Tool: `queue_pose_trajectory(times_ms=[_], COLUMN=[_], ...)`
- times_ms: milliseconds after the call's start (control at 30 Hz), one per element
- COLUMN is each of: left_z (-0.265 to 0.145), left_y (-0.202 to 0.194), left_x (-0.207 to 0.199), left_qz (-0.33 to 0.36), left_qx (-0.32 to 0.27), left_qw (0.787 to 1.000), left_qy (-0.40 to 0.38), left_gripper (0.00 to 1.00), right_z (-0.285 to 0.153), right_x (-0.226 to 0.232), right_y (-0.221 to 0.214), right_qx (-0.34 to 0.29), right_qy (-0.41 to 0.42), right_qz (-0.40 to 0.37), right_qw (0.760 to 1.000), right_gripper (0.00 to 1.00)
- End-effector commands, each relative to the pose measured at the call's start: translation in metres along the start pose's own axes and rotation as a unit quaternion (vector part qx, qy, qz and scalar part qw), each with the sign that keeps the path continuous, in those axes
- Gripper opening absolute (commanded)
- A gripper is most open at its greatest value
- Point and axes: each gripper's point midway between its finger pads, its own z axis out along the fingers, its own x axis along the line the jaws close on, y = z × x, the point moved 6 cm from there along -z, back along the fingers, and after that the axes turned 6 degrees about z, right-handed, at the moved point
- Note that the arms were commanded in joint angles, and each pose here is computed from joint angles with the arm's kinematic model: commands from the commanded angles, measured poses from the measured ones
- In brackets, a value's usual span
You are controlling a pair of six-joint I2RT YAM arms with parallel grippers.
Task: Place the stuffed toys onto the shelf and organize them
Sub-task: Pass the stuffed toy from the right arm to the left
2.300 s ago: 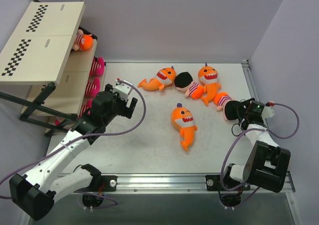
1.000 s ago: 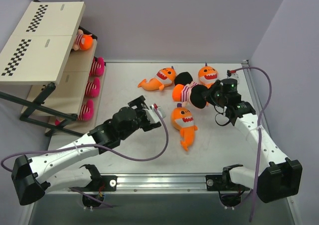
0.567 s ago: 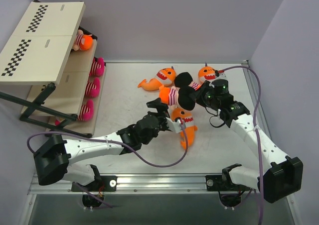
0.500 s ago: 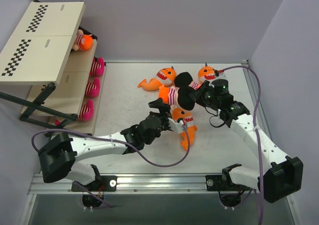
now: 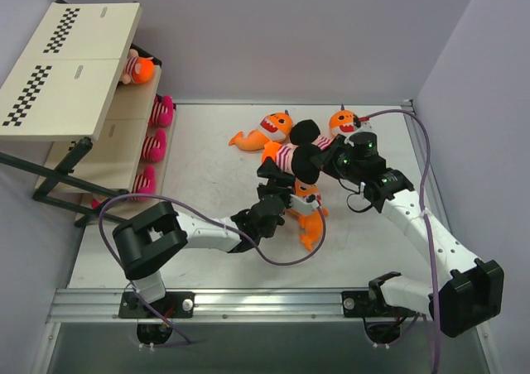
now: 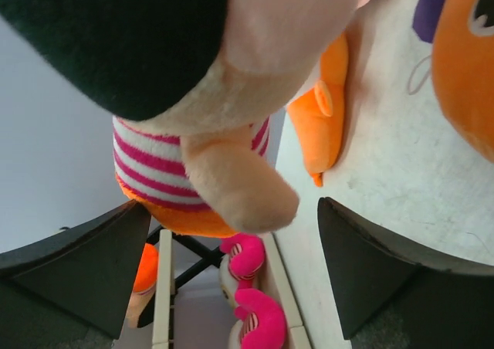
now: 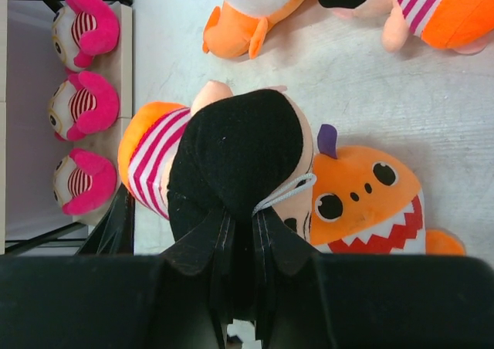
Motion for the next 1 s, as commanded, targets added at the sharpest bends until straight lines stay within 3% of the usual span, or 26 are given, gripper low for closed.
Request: queue_pose_trajectory(times_ms=[0,67,133,233,467,600,633,700,733,800,833,967], left_z=[0.008,0.01,0.009,0.008,0.002,-0.002,-0.005,-0.006,-0.008,-0.01,-0.012,-0.017], left_y=[-0.001,-0.002,-0.002,-0.002,-0.008,-0.011,-0.012,-0.012,-0.014,-0.013,-0.016,-0.02], left_x=[0.041,0.044,0.048,0.049,0.049,0.049,0.049,0.049,0.05,0.051,0.055,0.061], left_qz=[-0.035,-0.042,-0.051,-0.058,-0.07,-0.087,-0.089,-0.113,-0.116,-0.153,-0.159,-0.223], left_qx=[0.033,0.035,0.031,0.025,0.019,0.017,0.016,0.009,0.009,0.001,0.001,-0.006], left_qw=[0.995,0.994,0.993,0.993,0.992,0.992,0.992,0.99,0.991,0.986,0.986,0.975], left_qy=[0.092,0.098,0.102,0.099,0.099,0.094,0.09,0.083,0.073,0.063,0.053,0.021], left_gripper=[0.99,0.87,0.67,0.44,0.05,0.02,0.03,0.02,0.03,0.03,0.02,0.03], right_z=[-0.015,-0.015,-0.015,-0.014,-0.013,-0.013,-0.013,-0.014,-0.015,-0.016,-0.016,-0.02], right_x=[0.036,0.037,0.038,0.04,0.043,0.049,0.049,0.053,0.053,0.057,0.058,0.07], right_y=[0.01,0.008,0.007,0.007,0.006,0.008,0.009,0.012,0.013,0.017,0.018,0.031], right_qx=[-0.007,-0.005,-0.003,-0.002,0.002,-0.003,-0.006,-0.015,-0.019,-0.026,-0.027,-0.048], right_qy=[0.07,0.072,0.074,0.076,0.08,0.094,0.096,0.105,0.108,0.112,0.113,0.123], right_qz=[-0.007,-0.007,-0.007,-0.009,-0.007,-0.011,-0.012,-0.017,-0.018,-0.027,-0.03,-0.046], right_qw=[0.997,0.997,0.997,0.997,0.997,0.996,0.995,0.994,0.994,0.993,0.993,0.99], right_gripper=[0.0,0.0,0.0,0.0,0.0,0.17,0.26,0.34,0.46,0.58,0.69,0.87])
